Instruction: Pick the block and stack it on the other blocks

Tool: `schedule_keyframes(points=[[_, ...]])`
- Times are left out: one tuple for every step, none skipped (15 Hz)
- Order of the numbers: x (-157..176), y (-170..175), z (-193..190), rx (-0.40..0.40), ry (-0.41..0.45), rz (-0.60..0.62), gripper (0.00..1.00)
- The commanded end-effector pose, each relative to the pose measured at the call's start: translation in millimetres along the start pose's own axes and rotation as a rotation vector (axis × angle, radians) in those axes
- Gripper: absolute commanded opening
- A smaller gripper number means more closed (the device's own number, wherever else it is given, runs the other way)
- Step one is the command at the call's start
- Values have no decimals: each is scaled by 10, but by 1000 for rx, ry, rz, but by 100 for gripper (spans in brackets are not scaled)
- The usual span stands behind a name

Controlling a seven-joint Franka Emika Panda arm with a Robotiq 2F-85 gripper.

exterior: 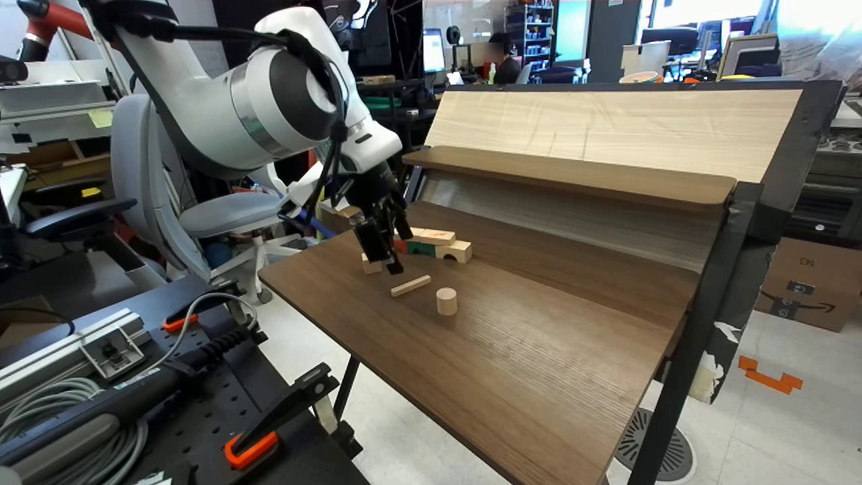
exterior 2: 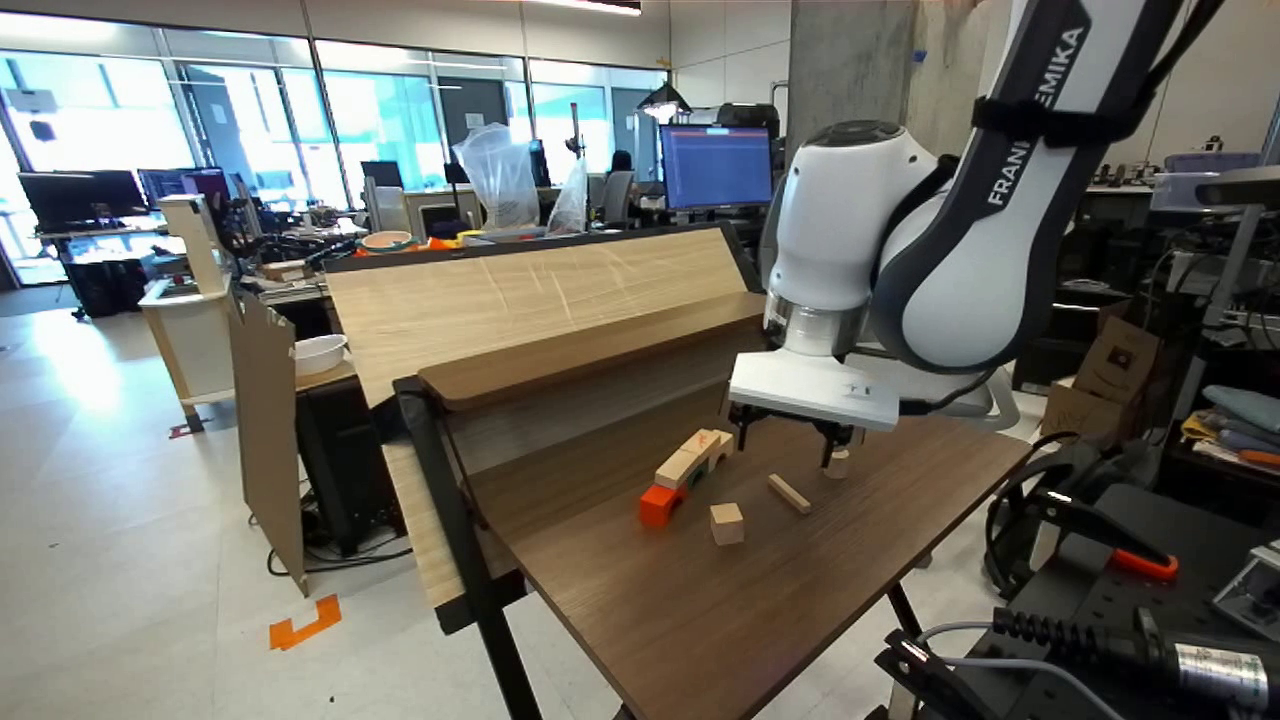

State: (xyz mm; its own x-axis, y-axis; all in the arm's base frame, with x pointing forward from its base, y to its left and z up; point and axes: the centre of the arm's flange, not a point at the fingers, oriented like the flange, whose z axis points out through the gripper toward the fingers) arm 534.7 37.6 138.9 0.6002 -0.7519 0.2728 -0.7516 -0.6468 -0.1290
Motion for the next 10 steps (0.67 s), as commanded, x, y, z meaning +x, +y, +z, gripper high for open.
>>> schedule_keyframes(points=[[-245,-102,72,66,-60,-4,100],[-315,-127,60,83,-83,-20,100],[-400,-143,14,103,-120,-49,100],[-486,-156,-54,125,-157,-85,100],[-558,-179,-86,144,-185,-111,100],[-605,-198,-113,153,-213,-131,100],[-641,-211,-134,151,-233,-162,100],[-660,-227,-160,143,-259,-186,100],[-655,-225,-155,138,-277,-209,100],[-615,-237,-176,128,-285,-227,100]])
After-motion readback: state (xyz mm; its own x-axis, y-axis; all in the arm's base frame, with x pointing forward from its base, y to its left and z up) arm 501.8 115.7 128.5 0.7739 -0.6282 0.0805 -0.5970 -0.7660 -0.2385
